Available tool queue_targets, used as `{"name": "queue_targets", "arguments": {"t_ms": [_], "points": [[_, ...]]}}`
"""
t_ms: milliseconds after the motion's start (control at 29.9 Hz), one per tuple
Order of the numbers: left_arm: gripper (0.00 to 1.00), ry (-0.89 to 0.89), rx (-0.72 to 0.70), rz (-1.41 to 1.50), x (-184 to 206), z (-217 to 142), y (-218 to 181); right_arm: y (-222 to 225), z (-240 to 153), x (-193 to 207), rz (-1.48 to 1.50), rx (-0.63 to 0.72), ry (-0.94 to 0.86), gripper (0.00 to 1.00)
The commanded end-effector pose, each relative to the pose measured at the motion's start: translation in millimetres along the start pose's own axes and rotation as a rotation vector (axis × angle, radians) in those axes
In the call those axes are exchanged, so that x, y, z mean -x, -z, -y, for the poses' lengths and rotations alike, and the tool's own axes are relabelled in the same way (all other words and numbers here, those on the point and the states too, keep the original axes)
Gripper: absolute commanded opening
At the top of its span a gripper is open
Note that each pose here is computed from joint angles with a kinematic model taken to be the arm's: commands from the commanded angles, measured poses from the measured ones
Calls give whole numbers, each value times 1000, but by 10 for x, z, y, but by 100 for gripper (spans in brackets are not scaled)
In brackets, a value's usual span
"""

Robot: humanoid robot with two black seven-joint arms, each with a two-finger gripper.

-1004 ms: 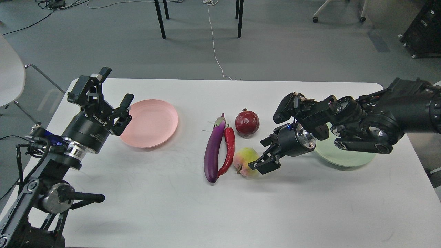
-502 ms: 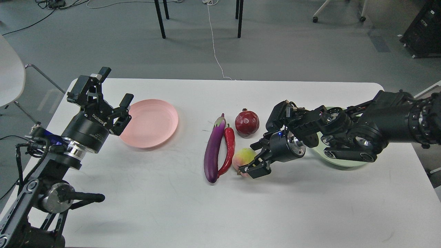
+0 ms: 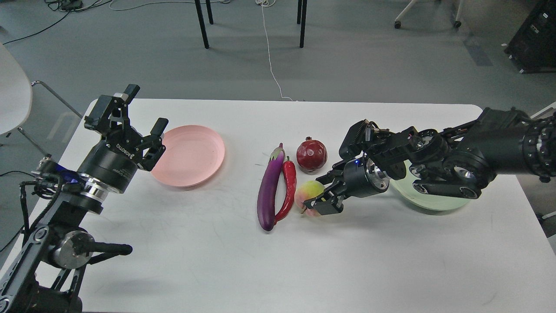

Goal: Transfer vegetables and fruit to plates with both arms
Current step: 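Carry the peach with the right gripper onto the green plate and release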

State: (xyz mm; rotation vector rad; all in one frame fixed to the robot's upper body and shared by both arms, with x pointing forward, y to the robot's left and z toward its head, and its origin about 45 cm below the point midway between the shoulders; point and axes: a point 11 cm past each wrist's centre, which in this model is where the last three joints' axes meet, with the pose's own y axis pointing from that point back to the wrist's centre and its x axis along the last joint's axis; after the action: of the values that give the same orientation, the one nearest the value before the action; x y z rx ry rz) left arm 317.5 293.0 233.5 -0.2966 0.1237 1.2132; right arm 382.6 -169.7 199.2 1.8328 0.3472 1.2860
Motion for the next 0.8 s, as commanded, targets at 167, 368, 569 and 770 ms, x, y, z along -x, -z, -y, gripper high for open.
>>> {"name": "queue_targets", "arguments": {"t_ms": [167, 368, 569, 770], "points": [[99, 1, 0, 10, -18, -1, -24, -646, -958, 178, 62, 216, -53, 50], [99, 4, 2, -1, 12, 7, -4, -989, -1454, 838, 90, 355, 43, 50], [99, 6, 2, -6, 28, 11, 9, -1166, -1534, 1301, 131, 425, 103, 50], [99, 11, 6, -2, 39, 14, -15, -1249, -1435, 1325, 97, 442, 111, 51]]}}
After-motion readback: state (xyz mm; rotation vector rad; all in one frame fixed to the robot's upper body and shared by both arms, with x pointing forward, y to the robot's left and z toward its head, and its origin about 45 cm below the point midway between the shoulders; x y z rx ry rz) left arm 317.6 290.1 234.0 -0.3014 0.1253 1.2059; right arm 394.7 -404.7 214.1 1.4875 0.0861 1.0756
